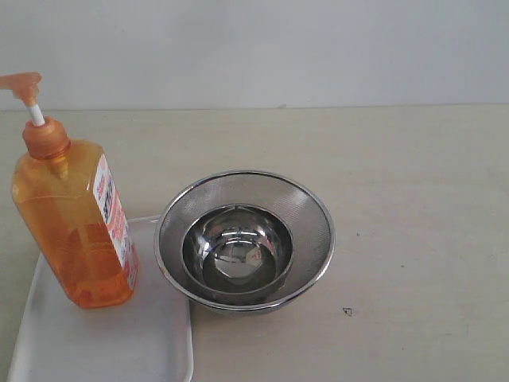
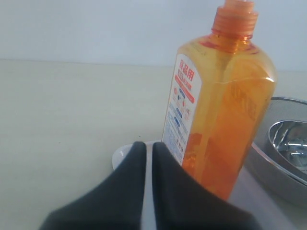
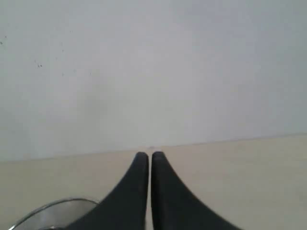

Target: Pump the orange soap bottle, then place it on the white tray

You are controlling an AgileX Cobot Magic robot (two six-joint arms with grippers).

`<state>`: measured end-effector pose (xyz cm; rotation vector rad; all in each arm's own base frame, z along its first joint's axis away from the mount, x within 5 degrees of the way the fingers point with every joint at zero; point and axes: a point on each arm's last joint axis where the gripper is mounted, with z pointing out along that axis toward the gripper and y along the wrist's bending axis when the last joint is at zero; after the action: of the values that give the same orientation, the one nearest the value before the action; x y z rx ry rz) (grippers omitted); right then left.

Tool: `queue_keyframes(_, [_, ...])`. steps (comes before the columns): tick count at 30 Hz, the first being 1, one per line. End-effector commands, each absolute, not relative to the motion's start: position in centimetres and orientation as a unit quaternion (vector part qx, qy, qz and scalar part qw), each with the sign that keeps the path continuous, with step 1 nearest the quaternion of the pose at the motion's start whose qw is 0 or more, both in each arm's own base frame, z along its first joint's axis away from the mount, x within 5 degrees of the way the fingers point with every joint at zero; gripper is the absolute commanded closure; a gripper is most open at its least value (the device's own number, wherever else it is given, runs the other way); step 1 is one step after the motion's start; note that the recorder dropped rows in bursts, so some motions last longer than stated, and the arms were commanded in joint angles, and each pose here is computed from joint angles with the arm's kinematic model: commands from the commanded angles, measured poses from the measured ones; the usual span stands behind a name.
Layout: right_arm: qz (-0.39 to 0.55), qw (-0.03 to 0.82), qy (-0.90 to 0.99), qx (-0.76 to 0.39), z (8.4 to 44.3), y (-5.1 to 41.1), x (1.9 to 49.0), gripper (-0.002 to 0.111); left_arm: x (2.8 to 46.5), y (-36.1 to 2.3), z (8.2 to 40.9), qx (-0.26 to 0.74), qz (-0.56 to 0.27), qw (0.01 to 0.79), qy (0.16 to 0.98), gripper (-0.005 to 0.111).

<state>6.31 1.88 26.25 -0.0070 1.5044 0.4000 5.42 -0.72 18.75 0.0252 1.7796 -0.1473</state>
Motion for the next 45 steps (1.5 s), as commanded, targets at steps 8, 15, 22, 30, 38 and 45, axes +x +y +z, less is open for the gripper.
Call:
queue_keyframes(8, [0.145,0.755,0.64,-0.001,26.1,1.2,5.0,0.108,5.4,-0.7,18.6,0.006,-0.066,0.626,0.777,0.102])
queue_keyframes(15, [0.076,0.738,0.665,-0.087,25.3,1.6,5.0,0.108,5.4,-0.7,18.6,0.006,-0.066,0.626,0.777,0.102])
queue_keyframes(22, [0.065,0.697,0.713,-0.05,23.6,1.0,5.2,0.108,5.4,-0.7,18.6,0.006,-0.066,0.626,0.777,0.102])
queue_keyframes(30, [0.054,0.691,0.719,-0.05,20.2,0.9,5.6,0.108,5.4,-0.7,18.6,0.006,-0.066,0.626,0.777,0.102])
queue_keyframes(38, [0.046,0.64,0.766,-0.039,18.9,0.6,5.5,0.108,5.4,-0.7,18.6,0.006,-0.066,0.626,0.777,0.102])
queue_keyframes(45, [0.014,0.604,0.794,-0.058,18.1,0.4,5.3,0.108,5.4,-0.7,18.6,0.006,-0.066,0.626,0.777,0.102])
